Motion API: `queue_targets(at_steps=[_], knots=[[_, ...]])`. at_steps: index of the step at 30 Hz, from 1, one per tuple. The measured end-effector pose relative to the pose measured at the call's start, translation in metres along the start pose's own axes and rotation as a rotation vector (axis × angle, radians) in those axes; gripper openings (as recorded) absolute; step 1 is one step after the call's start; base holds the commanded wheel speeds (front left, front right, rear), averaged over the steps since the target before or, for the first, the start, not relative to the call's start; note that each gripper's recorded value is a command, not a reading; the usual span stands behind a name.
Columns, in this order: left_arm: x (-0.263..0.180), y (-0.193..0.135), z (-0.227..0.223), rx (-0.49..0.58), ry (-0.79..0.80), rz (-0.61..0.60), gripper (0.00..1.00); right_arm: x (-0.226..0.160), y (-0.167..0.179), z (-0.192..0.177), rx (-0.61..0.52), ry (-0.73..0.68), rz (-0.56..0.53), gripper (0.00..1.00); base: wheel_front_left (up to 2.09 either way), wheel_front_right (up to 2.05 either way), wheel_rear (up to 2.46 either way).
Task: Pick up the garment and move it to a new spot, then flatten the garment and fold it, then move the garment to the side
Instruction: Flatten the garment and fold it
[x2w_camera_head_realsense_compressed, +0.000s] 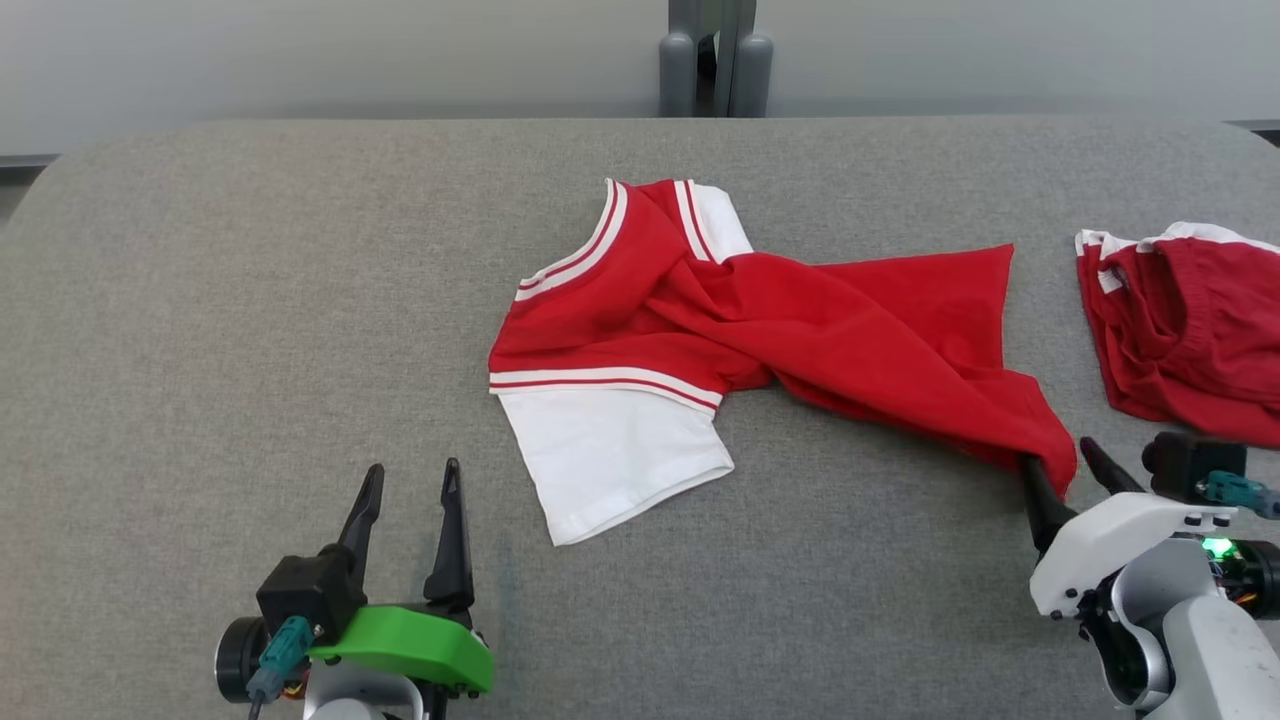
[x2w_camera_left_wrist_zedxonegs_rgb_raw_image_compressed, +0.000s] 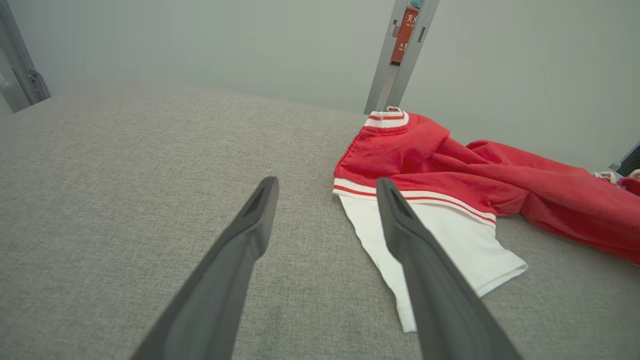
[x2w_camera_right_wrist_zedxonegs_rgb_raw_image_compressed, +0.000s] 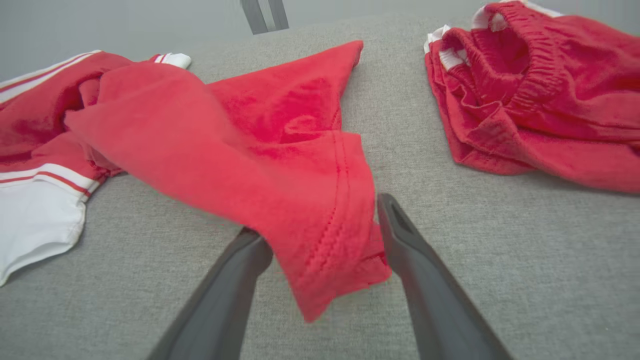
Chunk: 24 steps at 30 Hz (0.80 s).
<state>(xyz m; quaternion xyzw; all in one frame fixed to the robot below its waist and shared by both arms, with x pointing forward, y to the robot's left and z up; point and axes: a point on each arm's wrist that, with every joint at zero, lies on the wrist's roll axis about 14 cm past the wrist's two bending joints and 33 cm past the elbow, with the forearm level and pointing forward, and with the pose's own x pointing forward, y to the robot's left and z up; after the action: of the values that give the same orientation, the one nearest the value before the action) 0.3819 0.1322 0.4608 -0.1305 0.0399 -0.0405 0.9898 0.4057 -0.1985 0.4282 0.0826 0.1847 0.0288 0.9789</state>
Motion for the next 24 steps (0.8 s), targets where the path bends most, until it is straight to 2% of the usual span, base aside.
queue_targets(at_steps=[6,13,18,24], knots=[[-0.007,-0.004,0.006,0.002,-0.019,-0.011,1.00,-0.015,-0.009,0.040,-0.049,-0.164,-0.029,1.00,0.00,0.00,0.00],[-0.015,-0.018,0.008,0.000,-0.025,-0.054,1.00,-0.040,0.012,0.072,-0.062,-0.305,0.001,1.00,0.00,0.00,0.00],[-0.011,-0.032,-0.008,-0.001,0.045,-0.105,1.00,-0.050,0.024,0.078,-0.054,-0.347,0.013,1.00,0.00,0.00,0.00],[0.019,-0.048,-0.019,0.036,0.115,-0.176,1.00,-0.047,0.040,0.082,-0.047,-0.363,0.052,1.00,0.00,0.00,0.00]])
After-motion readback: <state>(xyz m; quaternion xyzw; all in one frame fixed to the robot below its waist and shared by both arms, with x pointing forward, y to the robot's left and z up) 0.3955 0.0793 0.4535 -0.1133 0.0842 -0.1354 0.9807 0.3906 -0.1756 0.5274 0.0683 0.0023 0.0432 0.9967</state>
